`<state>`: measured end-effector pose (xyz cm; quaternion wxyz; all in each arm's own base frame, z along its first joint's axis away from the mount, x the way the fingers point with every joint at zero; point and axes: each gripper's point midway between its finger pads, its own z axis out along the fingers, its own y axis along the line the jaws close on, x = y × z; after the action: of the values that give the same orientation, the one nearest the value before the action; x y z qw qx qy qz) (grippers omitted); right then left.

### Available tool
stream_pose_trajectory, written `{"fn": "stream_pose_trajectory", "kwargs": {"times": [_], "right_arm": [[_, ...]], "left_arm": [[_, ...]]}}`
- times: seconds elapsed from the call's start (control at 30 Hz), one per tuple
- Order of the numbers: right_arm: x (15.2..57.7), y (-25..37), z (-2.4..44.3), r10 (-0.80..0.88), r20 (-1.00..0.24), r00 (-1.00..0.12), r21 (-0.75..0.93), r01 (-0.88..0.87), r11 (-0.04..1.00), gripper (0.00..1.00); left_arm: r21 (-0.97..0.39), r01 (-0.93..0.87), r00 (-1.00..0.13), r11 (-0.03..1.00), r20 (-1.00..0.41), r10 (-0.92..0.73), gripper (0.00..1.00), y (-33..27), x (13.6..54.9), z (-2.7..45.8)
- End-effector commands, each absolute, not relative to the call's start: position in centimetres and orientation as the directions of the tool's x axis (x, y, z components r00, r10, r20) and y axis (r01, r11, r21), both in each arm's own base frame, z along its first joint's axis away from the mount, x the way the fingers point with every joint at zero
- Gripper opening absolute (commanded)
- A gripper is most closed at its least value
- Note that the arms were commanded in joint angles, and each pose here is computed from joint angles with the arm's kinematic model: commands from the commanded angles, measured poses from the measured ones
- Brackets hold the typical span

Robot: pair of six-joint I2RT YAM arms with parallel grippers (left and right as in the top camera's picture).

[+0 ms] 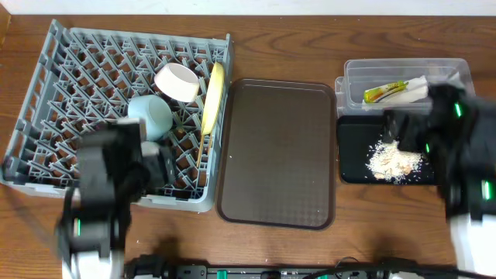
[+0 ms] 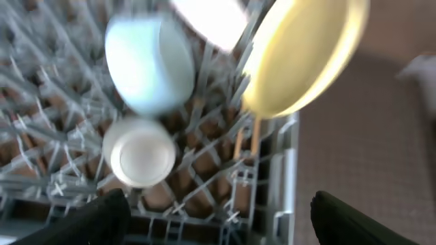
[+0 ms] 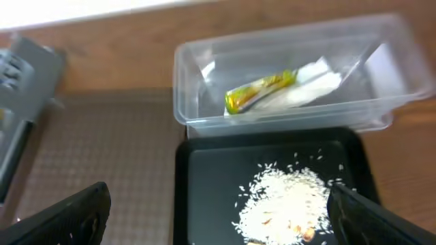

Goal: Sort waste into correct bins and load items into the dishwasher

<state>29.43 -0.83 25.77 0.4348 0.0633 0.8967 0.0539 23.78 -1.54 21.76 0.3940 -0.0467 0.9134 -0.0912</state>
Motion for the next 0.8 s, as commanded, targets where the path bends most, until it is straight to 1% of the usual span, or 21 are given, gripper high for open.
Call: {"fn": "stream_pose_trajectory", "kwargs": {"times": [0.0, 0.07, 0.13, 0.27, 0.37, 0.5, 0.77], "right_arm": [[26.9, -0.6, 25.1, 0.153, -0.797, -0.584, 0.144, 0.062, 0.988, 0.99], [25.4, -0.5, 24.9, 0.153, -0.800, -0.581, 0.144, 0.062, 0.988, 0.99], [23.7, -0.3, 24.4, 0.155, -0.785, -0.600, 0.145, 0.065, 0.987, 0.99], [20.9, -0.1, 22.8, 0.161, -0.727, -0.668, 0.146, 0.078, 0.986, 0.99], [19.1, 0.1, 21.0, 0.168, -0.654, -0.738, 0.147, 0.093, 0.985, 0.99], [17.2, 0.3, 19.5, 0.174, -0.574, -0.800, 0.146, 0.109, 0.983, 0.99], [17.2, 0.3, 19.5, 0.173, -0.576, -0.799, 0.146, 0.108, 0.983, 0.99]], "left_arm": [[-0.197, 0.054, -0.571, 0.979, -0.810, -0.132, 0.88, -2.2, 21.9, 23.8], [-0.185, 0.071, -0.499, 0.980, -0.857, -0.126, 0.88, -2.3, 20.7, 25.4], [-0.176, 0.084, -0.440, 0.981, -0.890, -0.122, 0.88, -2.4, 19.7, 26.6], [-0.167, 0.095, -0.382, 0.981, -0.916, -0.119, 0.88, -2.4, 18.5, 27.7], [-0.165, 0.097, -0.372, 0.982, -0.921, -0.118, 0.88, -2.4, 18.3, 27.9], [-0.165, 0.096, -0.373, 0.982, -0.920, -0.118, 0.88, -2.4, 18.3, 27.8], [-0.165, 0.096, -0.373, 0.982, -0.920, -0.118, 0.89, -2.4, 18.3, 27.8]]}}
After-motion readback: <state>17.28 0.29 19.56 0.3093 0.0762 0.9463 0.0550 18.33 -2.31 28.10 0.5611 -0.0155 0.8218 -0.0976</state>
